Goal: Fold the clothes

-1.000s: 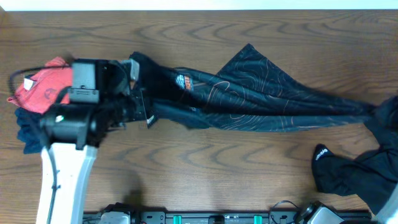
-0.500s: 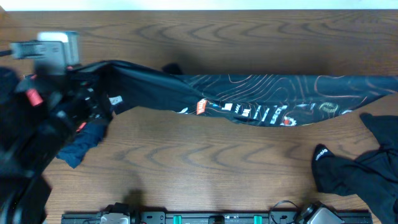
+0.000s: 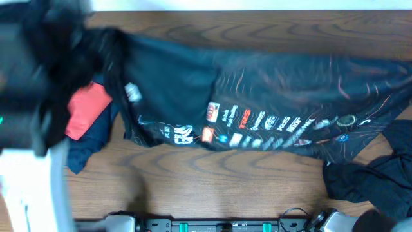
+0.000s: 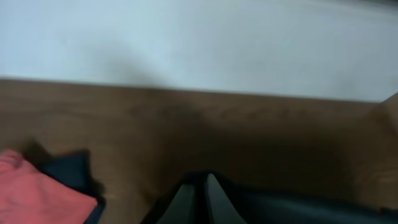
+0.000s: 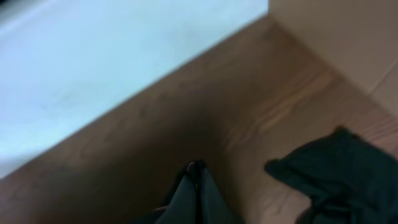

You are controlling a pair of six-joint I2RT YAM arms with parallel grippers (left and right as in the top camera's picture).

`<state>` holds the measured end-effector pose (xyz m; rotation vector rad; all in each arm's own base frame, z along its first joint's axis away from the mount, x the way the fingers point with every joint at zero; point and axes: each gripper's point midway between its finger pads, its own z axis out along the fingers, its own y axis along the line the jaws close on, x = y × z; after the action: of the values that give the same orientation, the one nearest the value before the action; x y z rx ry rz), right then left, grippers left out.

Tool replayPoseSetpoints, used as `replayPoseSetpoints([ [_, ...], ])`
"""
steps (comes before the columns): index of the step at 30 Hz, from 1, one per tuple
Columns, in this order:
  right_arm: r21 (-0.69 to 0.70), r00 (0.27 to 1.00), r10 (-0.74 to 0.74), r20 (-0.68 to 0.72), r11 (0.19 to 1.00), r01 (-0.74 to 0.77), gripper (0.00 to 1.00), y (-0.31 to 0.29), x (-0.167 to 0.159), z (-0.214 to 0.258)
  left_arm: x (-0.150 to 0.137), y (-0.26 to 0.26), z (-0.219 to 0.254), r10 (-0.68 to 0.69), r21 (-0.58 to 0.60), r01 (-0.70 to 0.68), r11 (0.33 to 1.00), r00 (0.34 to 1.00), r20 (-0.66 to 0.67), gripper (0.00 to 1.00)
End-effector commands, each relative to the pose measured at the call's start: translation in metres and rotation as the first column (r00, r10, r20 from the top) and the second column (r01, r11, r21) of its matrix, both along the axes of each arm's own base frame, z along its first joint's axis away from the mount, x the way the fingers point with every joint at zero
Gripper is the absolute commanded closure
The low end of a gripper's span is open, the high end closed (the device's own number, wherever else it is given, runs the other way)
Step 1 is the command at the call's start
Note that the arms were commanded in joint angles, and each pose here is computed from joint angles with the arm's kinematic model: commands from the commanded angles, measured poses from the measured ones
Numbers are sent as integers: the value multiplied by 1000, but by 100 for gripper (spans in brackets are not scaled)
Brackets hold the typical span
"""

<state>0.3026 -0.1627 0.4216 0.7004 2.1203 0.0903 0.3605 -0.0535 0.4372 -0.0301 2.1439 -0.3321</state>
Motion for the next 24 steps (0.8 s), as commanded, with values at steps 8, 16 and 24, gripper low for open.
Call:
replayPoseSetpoints([
  [8,108,978,183,-102,979,-172,99,-1,157,-114,162,-26,-109,-92,-49,89,995,994,-63,94],
  [16,68,965,92,247,991,-112,99,-5,202,-23,202,-22,28,1,-210,95,973,908,418,94],
  [24,-79,948,5,319,997,21,99,-27,158,53,156,20,125,38,-215,98,972,834,550,94],
])
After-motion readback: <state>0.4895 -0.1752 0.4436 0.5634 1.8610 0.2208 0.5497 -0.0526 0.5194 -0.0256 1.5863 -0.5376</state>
